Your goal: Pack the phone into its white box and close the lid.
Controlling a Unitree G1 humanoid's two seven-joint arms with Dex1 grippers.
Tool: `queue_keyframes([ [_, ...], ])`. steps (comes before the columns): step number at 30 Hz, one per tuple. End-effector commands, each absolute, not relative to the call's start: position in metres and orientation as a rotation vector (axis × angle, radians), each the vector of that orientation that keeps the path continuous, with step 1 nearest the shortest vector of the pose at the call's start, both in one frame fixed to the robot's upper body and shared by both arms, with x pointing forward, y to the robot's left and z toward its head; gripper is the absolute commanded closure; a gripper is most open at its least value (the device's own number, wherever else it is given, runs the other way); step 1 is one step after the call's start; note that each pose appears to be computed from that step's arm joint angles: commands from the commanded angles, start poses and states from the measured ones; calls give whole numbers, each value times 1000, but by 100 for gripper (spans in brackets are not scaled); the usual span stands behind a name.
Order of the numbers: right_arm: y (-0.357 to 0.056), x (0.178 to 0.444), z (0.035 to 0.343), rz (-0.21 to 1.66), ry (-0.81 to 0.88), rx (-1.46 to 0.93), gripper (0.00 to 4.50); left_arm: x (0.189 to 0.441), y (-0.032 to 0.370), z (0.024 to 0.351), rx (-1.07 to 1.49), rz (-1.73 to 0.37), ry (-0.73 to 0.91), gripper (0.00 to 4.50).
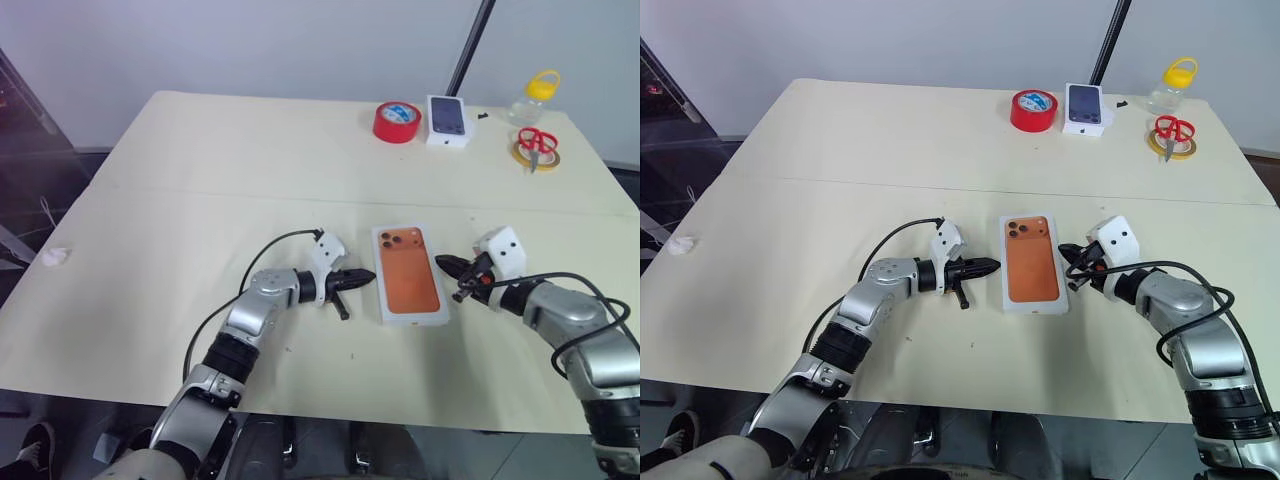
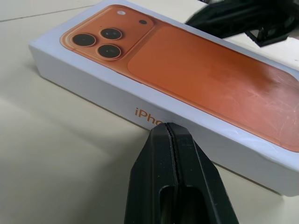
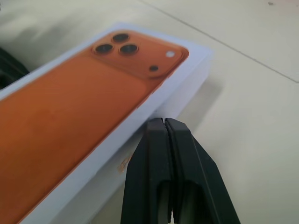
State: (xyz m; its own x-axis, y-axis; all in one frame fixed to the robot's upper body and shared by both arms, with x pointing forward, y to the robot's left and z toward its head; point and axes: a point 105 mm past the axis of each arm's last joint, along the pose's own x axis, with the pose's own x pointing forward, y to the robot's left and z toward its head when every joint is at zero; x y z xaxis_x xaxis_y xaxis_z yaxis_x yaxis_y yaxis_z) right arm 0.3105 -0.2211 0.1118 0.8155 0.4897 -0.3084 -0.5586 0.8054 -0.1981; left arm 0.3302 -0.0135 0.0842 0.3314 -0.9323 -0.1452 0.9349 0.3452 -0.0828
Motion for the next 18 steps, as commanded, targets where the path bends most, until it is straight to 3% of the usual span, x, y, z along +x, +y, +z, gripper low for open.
queue_keyframes([
  [1,-214,307,118,600,224,-334,443,327,-25,102,46,-1260,85,450],
  [18,-214,306,108,601,251,-409,443,330,-27,99,67,-1243,91,450],
])
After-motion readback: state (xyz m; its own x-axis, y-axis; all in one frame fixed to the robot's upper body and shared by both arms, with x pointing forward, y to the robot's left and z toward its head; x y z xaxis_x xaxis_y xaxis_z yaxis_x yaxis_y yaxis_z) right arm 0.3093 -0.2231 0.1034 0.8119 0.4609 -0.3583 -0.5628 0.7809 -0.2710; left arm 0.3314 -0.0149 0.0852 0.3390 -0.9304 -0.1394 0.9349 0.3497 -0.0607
